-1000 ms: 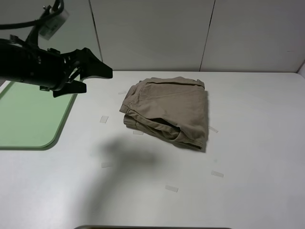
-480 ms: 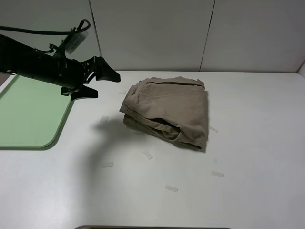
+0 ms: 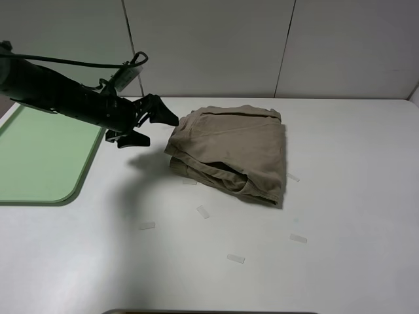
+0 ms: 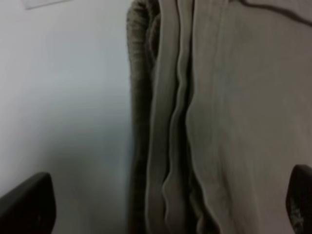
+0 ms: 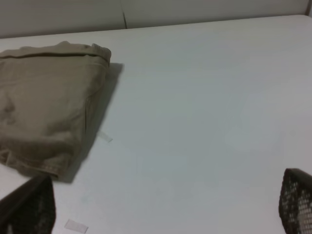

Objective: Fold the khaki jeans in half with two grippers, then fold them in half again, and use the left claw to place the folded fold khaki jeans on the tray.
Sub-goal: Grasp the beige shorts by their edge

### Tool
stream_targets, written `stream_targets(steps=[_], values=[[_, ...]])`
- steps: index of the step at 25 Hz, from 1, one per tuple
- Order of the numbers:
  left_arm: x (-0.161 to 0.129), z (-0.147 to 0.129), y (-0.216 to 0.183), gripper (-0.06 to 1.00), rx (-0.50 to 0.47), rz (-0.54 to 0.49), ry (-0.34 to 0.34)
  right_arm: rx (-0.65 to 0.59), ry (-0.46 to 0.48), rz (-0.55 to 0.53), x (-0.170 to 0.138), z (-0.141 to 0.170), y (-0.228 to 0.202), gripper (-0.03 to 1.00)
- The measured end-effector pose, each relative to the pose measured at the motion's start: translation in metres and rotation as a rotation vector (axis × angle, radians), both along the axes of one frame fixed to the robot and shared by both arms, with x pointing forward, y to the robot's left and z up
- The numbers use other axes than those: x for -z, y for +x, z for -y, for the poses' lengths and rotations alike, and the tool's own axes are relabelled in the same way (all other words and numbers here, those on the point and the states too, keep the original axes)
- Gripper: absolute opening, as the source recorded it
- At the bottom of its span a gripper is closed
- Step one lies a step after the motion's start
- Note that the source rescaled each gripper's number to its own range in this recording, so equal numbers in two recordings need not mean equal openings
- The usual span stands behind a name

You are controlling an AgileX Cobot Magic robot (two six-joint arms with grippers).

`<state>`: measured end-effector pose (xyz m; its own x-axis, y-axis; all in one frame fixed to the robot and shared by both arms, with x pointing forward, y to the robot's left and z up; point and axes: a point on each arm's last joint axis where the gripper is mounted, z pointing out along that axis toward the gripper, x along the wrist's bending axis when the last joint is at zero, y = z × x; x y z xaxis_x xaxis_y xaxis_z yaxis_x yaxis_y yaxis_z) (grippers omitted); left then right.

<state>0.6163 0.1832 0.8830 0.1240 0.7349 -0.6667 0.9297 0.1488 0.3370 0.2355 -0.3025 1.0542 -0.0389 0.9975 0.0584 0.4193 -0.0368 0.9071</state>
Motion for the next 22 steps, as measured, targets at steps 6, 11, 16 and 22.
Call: stream_targets(steps=[6,11,16,22], values=[[0.008,0.021,0.007,0.94,0.033,-0.003,-0.014,0.000,0.000,0.000,0.000,0.000,0.000,1.00],[0.019,0.034,0.003,0.94,0.056,-0.028,-0.004,0.000,0.000,0.000,0.000,0.000,0.000,1.00],[0.025,0.042,0.001,0.94,0.057,-0.024,0.031,0.000,0.000,0.000,0.000,0.000,0.000,1.00],[0.026,0.052,-0.001,0.94,0.058,-0.009,0.067,0.000,0.000,0.000,0.000,0.000,0.000,1.00]])
